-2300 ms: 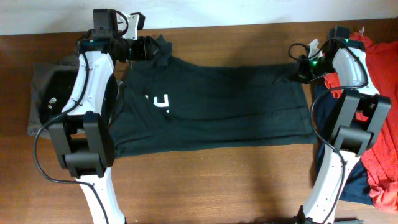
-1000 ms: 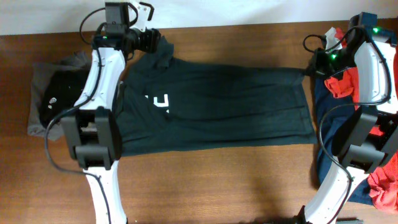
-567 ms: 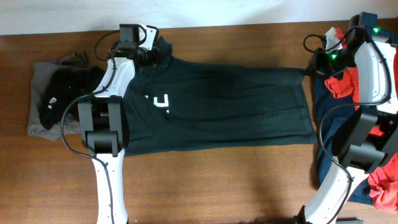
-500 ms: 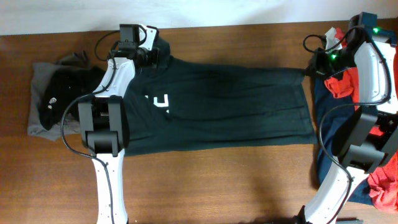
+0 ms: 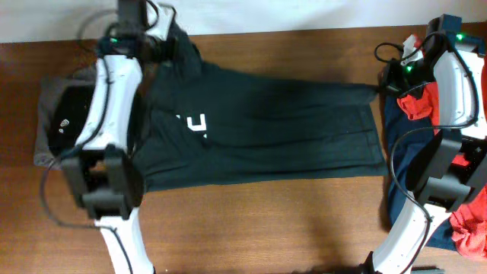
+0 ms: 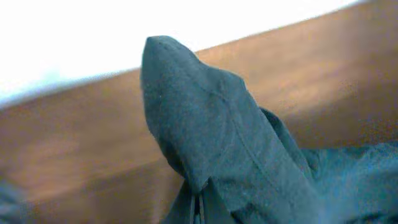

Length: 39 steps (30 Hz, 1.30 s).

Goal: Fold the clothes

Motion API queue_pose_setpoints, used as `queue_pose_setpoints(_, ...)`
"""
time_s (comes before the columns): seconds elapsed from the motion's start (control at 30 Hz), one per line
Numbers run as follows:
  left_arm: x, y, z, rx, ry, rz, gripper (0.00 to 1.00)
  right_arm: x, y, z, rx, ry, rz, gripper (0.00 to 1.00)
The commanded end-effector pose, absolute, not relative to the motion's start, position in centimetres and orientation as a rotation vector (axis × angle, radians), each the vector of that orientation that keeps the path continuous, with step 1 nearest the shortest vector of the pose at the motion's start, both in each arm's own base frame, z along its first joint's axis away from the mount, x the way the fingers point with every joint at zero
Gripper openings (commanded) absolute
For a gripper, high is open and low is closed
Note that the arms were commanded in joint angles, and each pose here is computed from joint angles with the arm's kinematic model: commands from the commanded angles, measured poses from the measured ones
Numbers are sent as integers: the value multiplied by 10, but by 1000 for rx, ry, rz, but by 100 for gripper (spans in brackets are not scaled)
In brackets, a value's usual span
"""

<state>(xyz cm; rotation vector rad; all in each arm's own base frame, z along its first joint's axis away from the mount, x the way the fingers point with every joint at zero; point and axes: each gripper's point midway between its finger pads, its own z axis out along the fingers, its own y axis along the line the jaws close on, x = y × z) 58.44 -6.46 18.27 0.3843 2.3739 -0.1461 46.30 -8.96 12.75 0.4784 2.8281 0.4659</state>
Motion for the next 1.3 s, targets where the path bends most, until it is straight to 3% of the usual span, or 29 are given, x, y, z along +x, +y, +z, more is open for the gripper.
queue_pose_setpoints(0.0,563,-54,236,386,2335,-71,0,465,-96,140,506,2800,405,4)
queue_pose_setpoints(0.9,421,-43,175,425,2967,-144,2,424,-89,132,546,2972,403,4)
queue_pose_setpoints(1.27,388,-41,158,433,3117,-170,12,416,-86,131,559,3005,415,4)
